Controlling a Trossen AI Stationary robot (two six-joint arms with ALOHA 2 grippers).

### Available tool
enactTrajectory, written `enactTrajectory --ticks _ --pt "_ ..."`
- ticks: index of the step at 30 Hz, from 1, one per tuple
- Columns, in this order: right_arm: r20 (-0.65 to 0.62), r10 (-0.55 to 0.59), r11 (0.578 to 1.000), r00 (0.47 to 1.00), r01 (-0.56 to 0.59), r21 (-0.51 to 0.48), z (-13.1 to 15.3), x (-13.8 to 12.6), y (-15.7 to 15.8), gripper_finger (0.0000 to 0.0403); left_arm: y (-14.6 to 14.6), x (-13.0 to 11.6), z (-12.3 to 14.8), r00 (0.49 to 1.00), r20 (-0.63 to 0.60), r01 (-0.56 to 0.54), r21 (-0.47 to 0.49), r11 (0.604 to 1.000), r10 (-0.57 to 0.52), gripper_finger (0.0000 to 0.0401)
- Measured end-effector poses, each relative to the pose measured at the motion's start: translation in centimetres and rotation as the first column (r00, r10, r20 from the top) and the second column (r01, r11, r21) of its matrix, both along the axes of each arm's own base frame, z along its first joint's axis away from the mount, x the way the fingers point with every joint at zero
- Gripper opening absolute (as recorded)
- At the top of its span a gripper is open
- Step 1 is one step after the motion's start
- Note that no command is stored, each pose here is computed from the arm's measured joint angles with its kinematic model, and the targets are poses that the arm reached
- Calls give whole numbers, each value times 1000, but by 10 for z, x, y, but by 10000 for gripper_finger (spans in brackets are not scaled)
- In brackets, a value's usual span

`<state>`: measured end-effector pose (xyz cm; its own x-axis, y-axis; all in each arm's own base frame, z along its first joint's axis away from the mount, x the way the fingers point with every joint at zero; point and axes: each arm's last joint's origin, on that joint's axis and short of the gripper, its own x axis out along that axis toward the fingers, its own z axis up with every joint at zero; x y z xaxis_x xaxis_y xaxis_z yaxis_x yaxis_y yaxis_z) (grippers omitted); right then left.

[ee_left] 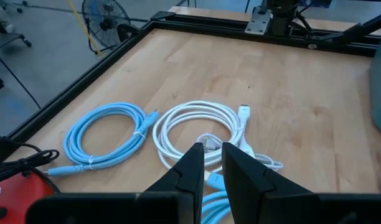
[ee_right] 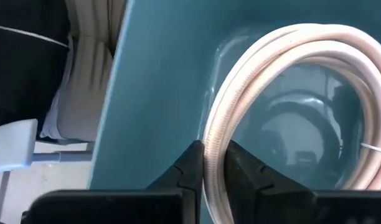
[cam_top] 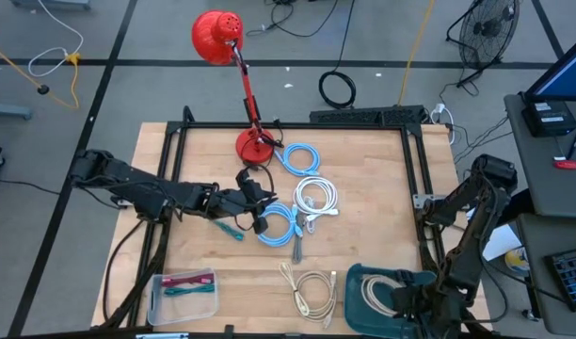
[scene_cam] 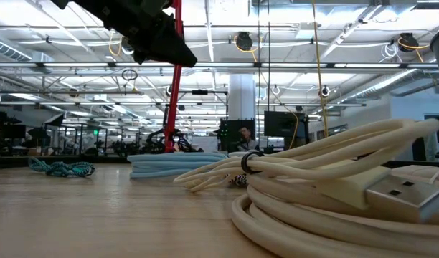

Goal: Pick & Place USB Port
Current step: Put the top brown charger cable into the blue bin, then put the brown charger cable into the blue bin

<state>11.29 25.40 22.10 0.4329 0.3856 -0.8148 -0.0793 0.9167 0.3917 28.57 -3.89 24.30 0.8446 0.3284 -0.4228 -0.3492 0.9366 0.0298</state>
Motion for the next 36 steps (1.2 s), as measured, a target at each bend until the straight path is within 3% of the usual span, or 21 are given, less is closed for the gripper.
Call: enactTrajectory --ticks 20,28,36 --pt "22 -30 997 999 29 66 21 7 -17 134 -1 1 2 999 14 36 -11 999 -36 60" --pt "290 -35 997 956 52 -51 52 28 -58 128 -1 1 2 999 17 35 -16 999 -35 60" --pt "583 -13 939 813 211 -272 91 37 -113 128 -8 0 1 999 21 49 -32 998 -48 60"
